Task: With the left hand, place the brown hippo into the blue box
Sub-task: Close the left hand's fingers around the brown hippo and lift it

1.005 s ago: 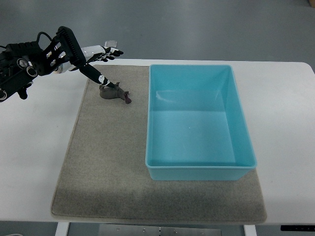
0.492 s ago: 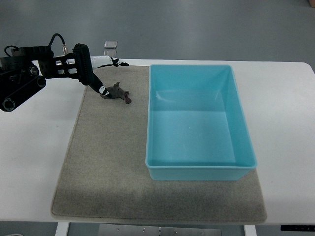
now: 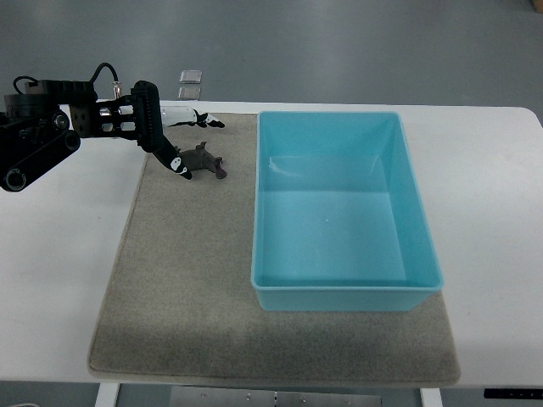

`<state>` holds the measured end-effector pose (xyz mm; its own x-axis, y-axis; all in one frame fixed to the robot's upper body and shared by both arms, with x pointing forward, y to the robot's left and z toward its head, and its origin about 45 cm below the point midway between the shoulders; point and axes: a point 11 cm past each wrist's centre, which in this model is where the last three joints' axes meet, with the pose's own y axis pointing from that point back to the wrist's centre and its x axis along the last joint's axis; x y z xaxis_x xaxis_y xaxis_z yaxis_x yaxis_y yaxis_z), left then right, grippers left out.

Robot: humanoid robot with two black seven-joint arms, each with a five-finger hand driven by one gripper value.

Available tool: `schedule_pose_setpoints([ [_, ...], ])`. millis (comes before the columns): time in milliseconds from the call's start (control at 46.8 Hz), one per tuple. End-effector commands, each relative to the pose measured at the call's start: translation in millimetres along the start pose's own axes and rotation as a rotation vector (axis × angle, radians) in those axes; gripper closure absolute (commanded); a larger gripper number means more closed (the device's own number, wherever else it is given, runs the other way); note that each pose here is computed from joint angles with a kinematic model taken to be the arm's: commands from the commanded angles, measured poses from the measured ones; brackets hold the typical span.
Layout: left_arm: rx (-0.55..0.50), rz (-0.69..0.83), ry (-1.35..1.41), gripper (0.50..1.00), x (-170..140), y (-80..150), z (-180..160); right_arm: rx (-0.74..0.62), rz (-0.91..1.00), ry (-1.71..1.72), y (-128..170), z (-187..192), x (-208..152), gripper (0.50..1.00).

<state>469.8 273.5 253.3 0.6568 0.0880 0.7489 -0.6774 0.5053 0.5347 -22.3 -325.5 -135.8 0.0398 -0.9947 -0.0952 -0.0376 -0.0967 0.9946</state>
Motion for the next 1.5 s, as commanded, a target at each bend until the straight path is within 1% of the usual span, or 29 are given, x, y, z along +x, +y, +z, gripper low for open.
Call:
schedule_pose_setpoints([
  [0, 0.006, -0.011, -0.009, 0.506, -2.4, -0.7, -0.7, 0.001, 0.0, 0.0, 0.0, -0.4, 0.0, 0.564],
  [363, 0.033, -0.029, -0.072, 0.51, -7.5, -2.1, -4.3, -0.001, 0.0, 0.0, 0.0, 0.5, 0.0, 0.564],
  [513, 0.023, -0.034, -0.076, 0.512, -9.3, -5.7, 0.3, 0.001, 0.0, 0.0, 0.0, -0.4, 0.0, 0.564],
  [684, 0.022, -0.038, -0.085, 0.531, -10.1, -6.6, 1.3, 0.001, 0.0, 0.0, 0.0, -0.4, 0.0, 0.564],
  [791, 0.04, -0.047, -0.121, 0.598, -11.3, -5.9, -2.3, 0.001, 0.0, 0.0, 0.0, -0.4, 0.0, 0.564],
  [1026, 0.045, -0.05, -0.135, 0.606, -11.7, -6.2, -2.8, 0.001, 0.0, 0.0, 0.0, -0.4, 0.0, 0.564],
  [1240, 0.034, -0.036, -0.142, 0.671, -11.4, -9.7, 1.7, 0.001, 0.0, 0.0, 0.0, -0.4, 0.0, 0.564],
  [1326, 0.034, -0.026, -0.148, 0.684, -10.6, -10.7, 2.7, 0.001, 0.0, 0.0, 0.0, -0.4, 0.0, 0.564],
  [1347, 0.035, -0.023, -0.149, 0.692, -10.2, -10.7, 2.6, 0.001, 0.0, 0.0, 0.0, -0.4, 0.0, 0.564],
  [1475, 0.041, -0.014, -0.152, 0.812, -8.8, -11.1, 2.9, -0.001, 0.0, 0.0, 0.0, 0.5, 0.0, 0.564],
])
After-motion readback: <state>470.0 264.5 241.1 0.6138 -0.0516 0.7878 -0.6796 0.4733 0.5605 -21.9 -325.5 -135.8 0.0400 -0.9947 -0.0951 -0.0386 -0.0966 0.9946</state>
